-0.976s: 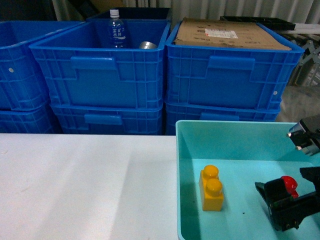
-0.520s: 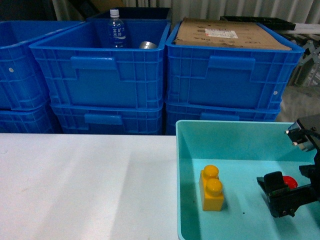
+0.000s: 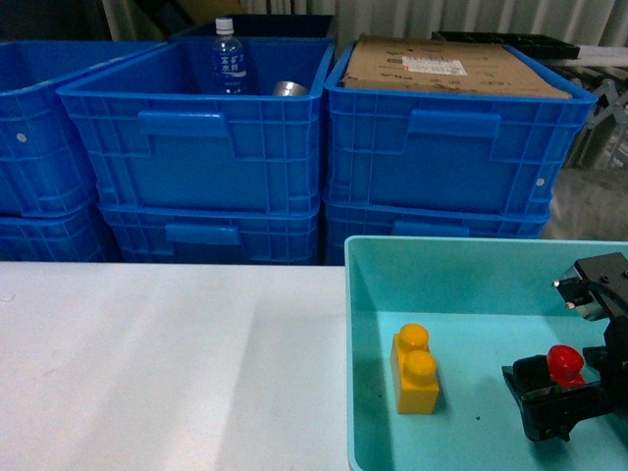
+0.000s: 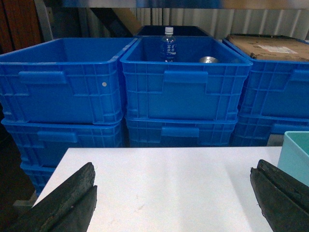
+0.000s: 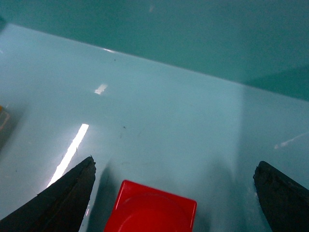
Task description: Pick red block from blue box to shelf
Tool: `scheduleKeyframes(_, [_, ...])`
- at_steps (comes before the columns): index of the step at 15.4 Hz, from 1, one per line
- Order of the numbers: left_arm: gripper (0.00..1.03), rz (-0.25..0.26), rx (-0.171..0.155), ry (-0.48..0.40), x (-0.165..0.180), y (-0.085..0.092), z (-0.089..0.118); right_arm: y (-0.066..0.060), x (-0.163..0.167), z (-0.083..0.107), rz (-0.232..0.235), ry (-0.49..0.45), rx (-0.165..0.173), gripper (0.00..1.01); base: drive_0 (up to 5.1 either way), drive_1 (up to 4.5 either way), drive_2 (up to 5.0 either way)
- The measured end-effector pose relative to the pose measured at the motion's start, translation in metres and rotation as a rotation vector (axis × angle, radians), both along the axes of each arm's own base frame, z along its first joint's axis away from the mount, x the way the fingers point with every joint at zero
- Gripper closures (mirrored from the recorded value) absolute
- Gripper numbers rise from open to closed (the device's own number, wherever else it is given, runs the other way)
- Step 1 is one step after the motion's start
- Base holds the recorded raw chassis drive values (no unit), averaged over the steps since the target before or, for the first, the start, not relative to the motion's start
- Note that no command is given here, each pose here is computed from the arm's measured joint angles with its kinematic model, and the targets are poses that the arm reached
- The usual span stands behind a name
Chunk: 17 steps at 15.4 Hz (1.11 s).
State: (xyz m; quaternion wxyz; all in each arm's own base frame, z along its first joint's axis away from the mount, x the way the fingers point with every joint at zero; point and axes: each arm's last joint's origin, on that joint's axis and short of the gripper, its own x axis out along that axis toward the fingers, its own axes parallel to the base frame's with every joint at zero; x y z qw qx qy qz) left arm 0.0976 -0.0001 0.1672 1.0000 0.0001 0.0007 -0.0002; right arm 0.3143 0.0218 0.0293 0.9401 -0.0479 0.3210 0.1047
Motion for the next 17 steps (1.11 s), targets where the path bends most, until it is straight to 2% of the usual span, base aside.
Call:
scheduleKeyframes(3, [0.05, 0.000, 0.000, 0.000, 0.000, 0.000, 0.000, 0.000, 0.008, 0.004, -0.002, -0.022, 0.000, 0.03, 0.0, 0.00, 0.0])
scheduleKeyframes(4, [0.05, 0.000, 0.000, 0.000, 0.000, 0.000, 0.000, 0.000, 0.010, 0.004, -0.007, -0.024, -0.001, 0.09, 0.0, 0.00, 0.0])
scheduleKeyframes(9, [0.05, 0.000, 0.000, 0.000, 0.000, 0.000, 0.000, -0.010, 0.013, 0.004, -0.061, 0.004, 0.020, 0.67, 0.0, 0.00, 0.0])
scheduleKeyframes(10, [0.05, 0.000, 0.000, 0.000, 0.000, 0.000, 0.000, -0.010, 0.013, 0.004, -0.067, 0.006, 0.022, 0.72, 0.0, 0.00, 0.0])
scheduleKeyframes(15, [0.05, 0.000, 0.000, 0.000, 0.000, 0.000, 0.000, -0.011, 0.009, 0.005, -0.093, -0.006, 0.058, 0.72, 0.0, 0.00, 0.0])
scheduleKeyframes(16, [0.05, 0.000, 0.000, 0.000, 0.000, 0.000, 0.000, -0.010, 0.006, 0.010, -0.090, -0.021, 0.060, 0.72, 0.0, 0.00, 0.0])
scheduleKeyframes(17, [0.05, 0.000, 0.000, 0.000, 0.000, 0.000, 0.000, -0.008, 0.005, 0.023, -0.078, -0.063, 0.061, 0.72, 0.0, 0.00, 0.0])
